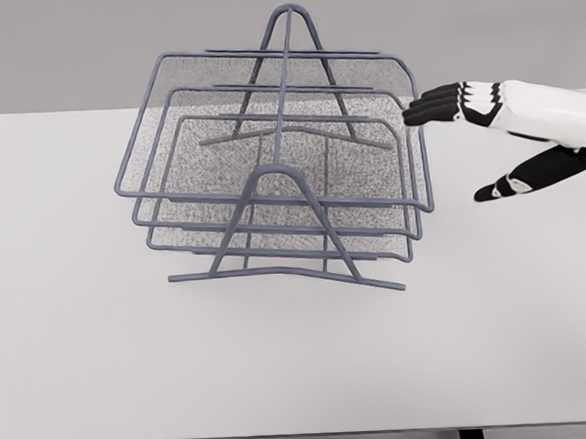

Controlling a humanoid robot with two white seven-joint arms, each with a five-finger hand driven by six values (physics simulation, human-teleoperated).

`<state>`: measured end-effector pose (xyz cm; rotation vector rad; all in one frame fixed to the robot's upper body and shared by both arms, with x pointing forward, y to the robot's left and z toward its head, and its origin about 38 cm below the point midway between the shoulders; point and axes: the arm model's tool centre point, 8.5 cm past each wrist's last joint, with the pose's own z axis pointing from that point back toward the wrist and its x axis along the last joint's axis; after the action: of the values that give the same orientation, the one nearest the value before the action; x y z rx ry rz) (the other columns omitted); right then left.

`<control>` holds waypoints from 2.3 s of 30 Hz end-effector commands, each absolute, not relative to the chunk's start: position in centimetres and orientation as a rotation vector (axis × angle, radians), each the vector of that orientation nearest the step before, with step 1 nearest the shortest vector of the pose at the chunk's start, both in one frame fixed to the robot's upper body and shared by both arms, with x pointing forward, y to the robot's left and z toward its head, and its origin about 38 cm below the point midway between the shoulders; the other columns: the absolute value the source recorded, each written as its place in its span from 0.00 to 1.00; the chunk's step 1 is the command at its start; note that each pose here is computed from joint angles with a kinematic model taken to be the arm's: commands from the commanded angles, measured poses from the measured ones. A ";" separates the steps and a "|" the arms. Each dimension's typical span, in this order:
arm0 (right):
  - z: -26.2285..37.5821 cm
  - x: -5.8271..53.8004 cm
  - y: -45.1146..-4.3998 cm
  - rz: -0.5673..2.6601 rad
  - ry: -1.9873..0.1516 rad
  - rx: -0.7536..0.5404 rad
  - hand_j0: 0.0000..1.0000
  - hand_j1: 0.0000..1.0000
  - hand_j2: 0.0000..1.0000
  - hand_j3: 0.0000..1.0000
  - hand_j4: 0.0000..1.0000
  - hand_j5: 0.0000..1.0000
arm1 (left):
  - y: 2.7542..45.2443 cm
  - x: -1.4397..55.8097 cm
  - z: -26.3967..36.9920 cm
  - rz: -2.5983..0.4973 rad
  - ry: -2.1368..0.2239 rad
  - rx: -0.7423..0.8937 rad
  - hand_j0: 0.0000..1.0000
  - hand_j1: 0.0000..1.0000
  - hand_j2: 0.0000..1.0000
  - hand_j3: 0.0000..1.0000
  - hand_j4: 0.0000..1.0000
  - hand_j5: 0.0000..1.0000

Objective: Pull out the upper folder box with right arm

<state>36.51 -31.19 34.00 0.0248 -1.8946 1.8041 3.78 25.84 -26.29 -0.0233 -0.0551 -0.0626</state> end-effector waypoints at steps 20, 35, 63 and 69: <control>27.4 43.7 -32.9 1.946 -1.558 -0.542 1.00 1.00 1.00 1.00 1.00 1.00 | 25.8 3.7 -26.3 -0.062 -0.054 -0.024 1.00 1.00 1.00 1.00 1.00 1.00; 26.9 43.4 -30.7 2.012 -1.561 -0.543 1.00 1.00 1.00 1.00 1.00 1.00 | 25.8 3.8 -26.3 -0.063 -0.055 -0.023 1.00 1.00 1.00 1.00 1.00 1.00; 24.8 43.3 -28.6 2.087 -1.522 -0.515 1.00 1.00 1.00 1.00 1.00 1.00 | 25.8 3.7 -26.3 -0.062 -0.054 -0.024 1.00 1.00 1.00 1.00 1.00 1.00; 26.0 43.0 -29.8 2.088 -1.507 -0.563 1.00 1.00 1.00 1.00 1.00 1.00 | 25.8 3.7 -26.3 -0.062 -0.054 -0.024 1.00 1.00 1.00 1.00 1.00 1.00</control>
<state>43.07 -29.18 25.50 -0.5247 -1.5289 2.0760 3.79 25.84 -26.29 -0.0233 -0.0553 -0.0624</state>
